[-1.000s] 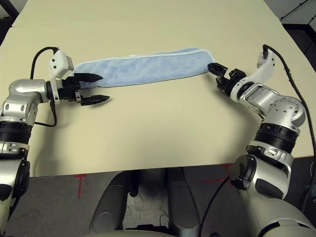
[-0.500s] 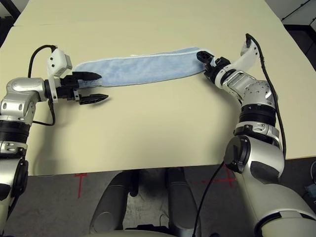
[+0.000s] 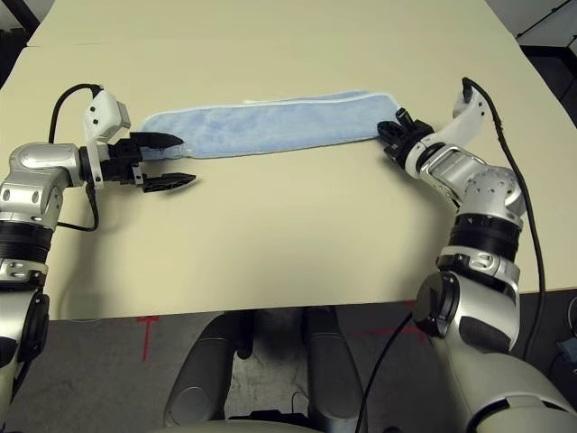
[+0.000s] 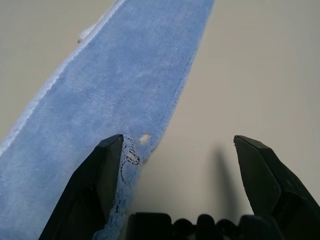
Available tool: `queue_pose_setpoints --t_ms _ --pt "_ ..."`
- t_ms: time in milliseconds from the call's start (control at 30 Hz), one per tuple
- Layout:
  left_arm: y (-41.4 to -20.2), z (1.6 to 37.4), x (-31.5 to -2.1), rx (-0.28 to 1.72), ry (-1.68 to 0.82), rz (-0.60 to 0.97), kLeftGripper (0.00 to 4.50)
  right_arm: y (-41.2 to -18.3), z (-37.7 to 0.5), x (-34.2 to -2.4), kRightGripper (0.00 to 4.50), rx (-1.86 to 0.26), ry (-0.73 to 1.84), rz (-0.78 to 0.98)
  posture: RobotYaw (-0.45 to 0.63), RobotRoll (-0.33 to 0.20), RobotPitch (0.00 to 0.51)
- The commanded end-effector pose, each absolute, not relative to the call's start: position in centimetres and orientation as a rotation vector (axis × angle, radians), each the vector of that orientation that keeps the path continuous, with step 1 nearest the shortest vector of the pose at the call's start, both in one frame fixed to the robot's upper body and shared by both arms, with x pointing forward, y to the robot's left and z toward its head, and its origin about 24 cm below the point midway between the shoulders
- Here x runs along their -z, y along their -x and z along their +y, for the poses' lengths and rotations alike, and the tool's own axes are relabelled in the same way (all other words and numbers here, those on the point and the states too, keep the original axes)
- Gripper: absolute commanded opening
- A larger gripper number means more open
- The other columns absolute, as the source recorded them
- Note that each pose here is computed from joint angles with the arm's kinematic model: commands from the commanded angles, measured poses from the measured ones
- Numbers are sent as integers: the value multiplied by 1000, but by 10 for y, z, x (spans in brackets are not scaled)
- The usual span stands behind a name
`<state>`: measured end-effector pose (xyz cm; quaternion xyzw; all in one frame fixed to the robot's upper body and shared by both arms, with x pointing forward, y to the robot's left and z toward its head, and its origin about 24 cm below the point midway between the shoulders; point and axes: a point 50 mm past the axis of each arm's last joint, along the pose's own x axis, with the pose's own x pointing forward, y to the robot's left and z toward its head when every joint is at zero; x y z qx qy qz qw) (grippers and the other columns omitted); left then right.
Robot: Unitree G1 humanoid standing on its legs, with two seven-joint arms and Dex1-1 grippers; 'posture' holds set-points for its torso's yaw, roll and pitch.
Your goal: Fold the towel and set it aside.
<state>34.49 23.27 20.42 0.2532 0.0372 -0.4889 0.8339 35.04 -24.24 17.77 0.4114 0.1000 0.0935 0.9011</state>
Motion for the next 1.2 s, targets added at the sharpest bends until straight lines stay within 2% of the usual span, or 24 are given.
queue_pose_setpoints --t_ms 33,167,267,667,967,1200 --pt "-345 231 -203 1050 -550 86 4500 -335 -249 -176 24 -163 -861 205 23 0 276" --pt "-345 231 -202 1051 -548 87 4500 -324 -251 -180 24 -154 -857 194 14 0 275" --pt "-346 232 -202 1047 -544 86 4500 -323 -251 -181 24 -133 -851 183 11 0 273" --pt "-356 237 -213 895 -518 -34 4500 -341 -240 -197 24 -213 -741 117 33 0 266" --pt "-349 236 -212 1019 -385 -117 4500 -354 -225 -209 24 -307 -677 108 30 0 268" --pt "-348 233 -206 1092 -355 -116 4500 -354 -202 -215 24 -562 -179 111 33 0 268"
